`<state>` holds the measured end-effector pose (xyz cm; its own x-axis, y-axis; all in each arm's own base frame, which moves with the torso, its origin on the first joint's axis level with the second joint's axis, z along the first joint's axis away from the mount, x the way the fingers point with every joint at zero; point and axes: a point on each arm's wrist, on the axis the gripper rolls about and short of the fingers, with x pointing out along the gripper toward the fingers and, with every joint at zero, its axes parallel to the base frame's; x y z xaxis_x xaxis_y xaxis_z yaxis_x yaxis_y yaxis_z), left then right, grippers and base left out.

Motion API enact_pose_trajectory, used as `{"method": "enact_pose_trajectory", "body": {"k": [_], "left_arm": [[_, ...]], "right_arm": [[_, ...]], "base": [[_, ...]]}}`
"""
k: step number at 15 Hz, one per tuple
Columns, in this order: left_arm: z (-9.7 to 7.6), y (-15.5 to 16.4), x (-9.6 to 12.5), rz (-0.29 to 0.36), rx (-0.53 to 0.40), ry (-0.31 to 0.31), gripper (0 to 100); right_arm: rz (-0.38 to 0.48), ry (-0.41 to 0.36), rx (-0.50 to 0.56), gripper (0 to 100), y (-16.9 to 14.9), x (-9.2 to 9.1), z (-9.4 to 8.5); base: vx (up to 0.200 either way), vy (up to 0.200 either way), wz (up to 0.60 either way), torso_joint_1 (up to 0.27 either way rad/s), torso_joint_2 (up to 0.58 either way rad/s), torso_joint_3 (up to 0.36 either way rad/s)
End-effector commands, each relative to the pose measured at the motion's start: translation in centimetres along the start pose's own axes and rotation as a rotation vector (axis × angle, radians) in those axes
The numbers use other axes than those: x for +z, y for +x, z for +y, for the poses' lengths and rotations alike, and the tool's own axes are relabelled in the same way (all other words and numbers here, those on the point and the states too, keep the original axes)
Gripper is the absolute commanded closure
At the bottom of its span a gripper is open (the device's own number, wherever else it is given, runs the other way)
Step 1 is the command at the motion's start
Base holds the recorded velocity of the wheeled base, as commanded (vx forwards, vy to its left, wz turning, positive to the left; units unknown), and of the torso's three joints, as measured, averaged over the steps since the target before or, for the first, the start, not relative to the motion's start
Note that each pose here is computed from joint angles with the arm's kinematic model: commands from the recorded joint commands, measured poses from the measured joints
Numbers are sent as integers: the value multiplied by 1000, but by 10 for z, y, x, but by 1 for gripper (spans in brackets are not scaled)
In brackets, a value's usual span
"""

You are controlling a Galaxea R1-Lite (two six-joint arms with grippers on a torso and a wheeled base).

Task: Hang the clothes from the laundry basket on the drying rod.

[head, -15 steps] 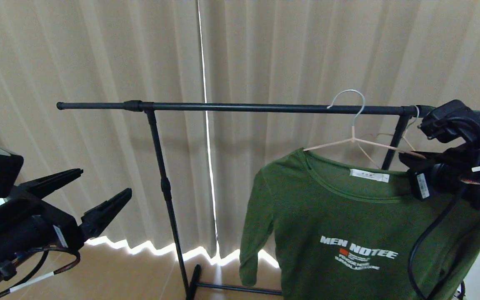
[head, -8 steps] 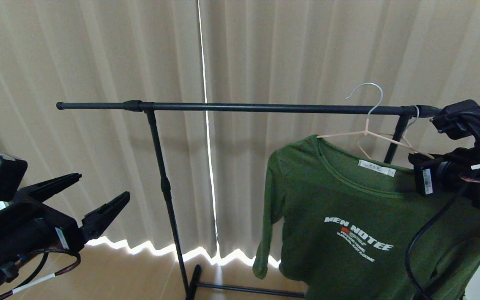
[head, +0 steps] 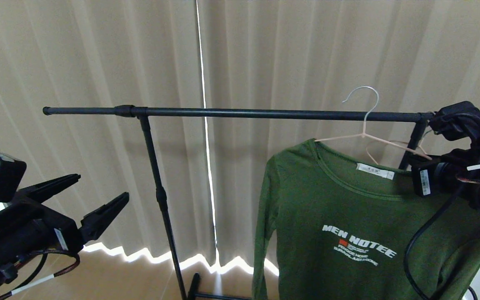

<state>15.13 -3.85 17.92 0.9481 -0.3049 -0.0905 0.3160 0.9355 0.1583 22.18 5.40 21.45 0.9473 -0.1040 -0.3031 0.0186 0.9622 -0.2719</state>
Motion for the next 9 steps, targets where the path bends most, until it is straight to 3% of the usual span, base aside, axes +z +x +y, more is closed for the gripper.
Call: {"method": "enact_pose_trajectory", "body": {"k": [1, 6, 9], "left_arm": [[0, 0, 0, 1, -1, 1, 0], [-2, -3, -8, 28, -7, 22, 0], [-3, -3, -9, 30, -13, 44, 0]], "right_arm": [[1, 0, 0, 100, 0, 0, 0], [20, -6, -1, 100, 4, -4, 2], [54, -19, -24, 100, 10, -9, 5]], "base": [[200, 0, 0, 7, 2, 2], [200, 0, 0, 3, 0, 2], [0, 0, 0, 0, 0, 0]]}}
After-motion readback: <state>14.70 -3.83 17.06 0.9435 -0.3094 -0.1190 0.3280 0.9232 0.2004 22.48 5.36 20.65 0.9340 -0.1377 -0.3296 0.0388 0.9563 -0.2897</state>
